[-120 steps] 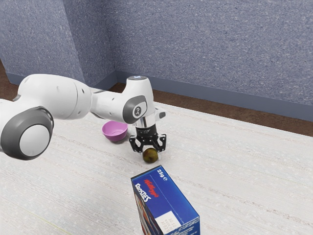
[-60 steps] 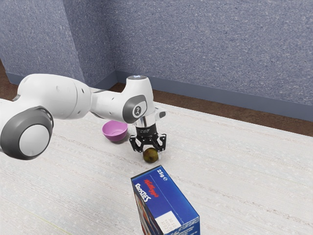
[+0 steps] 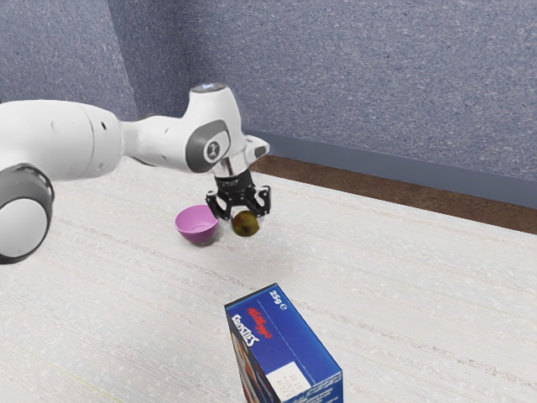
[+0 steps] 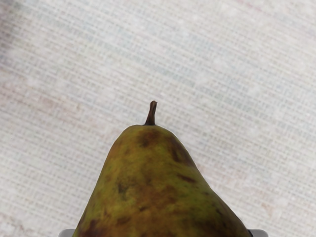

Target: Place the pear in the bowl.

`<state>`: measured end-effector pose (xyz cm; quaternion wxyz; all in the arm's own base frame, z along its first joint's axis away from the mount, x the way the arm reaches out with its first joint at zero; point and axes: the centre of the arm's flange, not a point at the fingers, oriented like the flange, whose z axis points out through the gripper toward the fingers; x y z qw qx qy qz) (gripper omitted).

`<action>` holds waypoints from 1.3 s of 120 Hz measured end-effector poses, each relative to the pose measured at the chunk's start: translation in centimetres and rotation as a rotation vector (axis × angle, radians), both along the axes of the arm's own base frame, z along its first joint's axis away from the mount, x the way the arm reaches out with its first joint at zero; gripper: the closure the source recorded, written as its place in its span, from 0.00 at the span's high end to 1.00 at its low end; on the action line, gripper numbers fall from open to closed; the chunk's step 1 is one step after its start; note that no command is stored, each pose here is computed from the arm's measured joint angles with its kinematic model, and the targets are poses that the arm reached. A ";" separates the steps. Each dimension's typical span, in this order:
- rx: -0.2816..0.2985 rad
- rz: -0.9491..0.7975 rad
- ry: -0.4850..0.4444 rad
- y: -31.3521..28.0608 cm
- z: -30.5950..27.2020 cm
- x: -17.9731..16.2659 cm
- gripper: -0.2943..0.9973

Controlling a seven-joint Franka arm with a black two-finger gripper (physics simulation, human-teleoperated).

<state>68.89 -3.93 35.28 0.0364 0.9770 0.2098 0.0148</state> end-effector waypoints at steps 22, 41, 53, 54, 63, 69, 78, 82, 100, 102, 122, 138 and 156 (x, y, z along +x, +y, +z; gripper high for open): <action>0.017 0.118 0.014 8.7 1.9 -3.1 0.51; 0.017 0.197 0.017 14.0 2.2 -3.7 0.51; 0.013 0.225 0.010 16.3 1.2 -2.1 0.51; 0.013 0.226 0.010 16.4 1.1 -1.9 0.51; 0.009 0.230 0.008 17.0 -0.2 -0.4 0.51; 0.005 0.225 0.008 16.8 -0.8 0.2 0.51; 0.000 0.217 0.006 16.4 -1.4 0.9 0.51; -0.001 0.216 0.006 16.4 -1.5 1.1 0.51; -0.017 0.219 0.002 16.2 -1.5 1.2 0.62; -0.018 0.219 0.001 16.2 -1.3 1.2 0.63; -0.017 0.208 -0.036 15.3 2.5 0.0 0.71; 0.000 0.174 -0.082 14.0 9.3 -3.1 0.74; 0.058 0.070 -0.103 12.1 16.5 -5.8 0.76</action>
